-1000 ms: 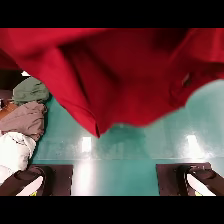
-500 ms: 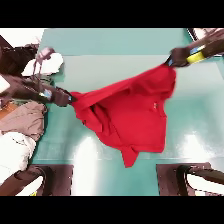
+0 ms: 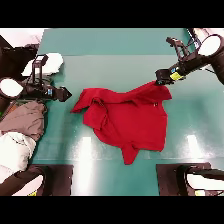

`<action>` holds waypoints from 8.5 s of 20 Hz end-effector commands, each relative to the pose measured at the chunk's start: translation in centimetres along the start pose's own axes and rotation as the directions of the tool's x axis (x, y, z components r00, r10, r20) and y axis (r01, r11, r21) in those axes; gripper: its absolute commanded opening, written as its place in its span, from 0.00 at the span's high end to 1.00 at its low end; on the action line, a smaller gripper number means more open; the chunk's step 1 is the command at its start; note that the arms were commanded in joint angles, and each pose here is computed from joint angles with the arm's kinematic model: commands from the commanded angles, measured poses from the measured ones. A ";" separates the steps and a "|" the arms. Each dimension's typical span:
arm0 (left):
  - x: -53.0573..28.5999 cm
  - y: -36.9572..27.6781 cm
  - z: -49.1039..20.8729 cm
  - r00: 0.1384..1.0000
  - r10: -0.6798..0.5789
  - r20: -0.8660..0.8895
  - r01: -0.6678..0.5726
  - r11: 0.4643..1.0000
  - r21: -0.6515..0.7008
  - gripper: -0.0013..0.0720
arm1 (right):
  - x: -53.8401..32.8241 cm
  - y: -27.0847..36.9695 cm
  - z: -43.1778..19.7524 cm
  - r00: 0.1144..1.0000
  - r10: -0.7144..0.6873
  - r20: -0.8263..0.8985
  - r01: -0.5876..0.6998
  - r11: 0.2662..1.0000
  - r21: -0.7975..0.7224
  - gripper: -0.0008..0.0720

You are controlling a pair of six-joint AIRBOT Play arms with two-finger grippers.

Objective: Fold the shirts.

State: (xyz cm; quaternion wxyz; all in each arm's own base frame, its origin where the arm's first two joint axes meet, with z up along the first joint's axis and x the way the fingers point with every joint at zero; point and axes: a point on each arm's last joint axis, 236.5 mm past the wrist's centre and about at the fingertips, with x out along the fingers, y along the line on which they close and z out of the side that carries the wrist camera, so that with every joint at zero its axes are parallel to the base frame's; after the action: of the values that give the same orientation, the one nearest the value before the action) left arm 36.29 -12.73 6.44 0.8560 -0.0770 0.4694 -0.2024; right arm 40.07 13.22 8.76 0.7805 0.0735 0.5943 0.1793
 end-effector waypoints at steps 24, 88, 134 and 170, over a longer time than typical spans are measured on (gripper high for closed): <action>9.7 5.5 -5.0 0.990 0.004 -0.142 -0.004 1.000 0.002 0.64 | -3.5 1.3 -0.7 0.999 0.006 0.053 -0.004 1.000 -0.029 0.97; 3.1 12.6 10.7 0.944 0.264 -0.196 -0.259 0.965 0.048 0.34 | 2.6 -11.7 7.2 0.987 -0.119 0.106 0.103 0.984 0.144 0.58; -3.1 5.6 -17.2 0.827 -0.059 -0.559 -0.079 0.973 -0.219 0.95 | 1.1 -8.6 -19.4 0.966 0.203 -0.157 -0.129 0.912 0.389 0.39; -1.0 1.6 -25.3 0.780 -0.297 -0.551 -0.012 0.873 -0.488 0.23 | 1.6 -14.7 -22.5 0.971 -0.005 -0.240 0.109 0.899 0.423 0.97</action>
State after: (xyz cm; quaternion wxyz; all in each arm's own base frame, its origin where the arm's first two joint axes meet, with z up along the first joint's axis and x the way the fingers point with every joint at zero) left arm 17.69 -8.01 -5.69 0.6233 -0.1842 0.7417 -0.1658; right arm 21.34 -2.53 -3.94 0.6681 0.2194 0.7107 0.0177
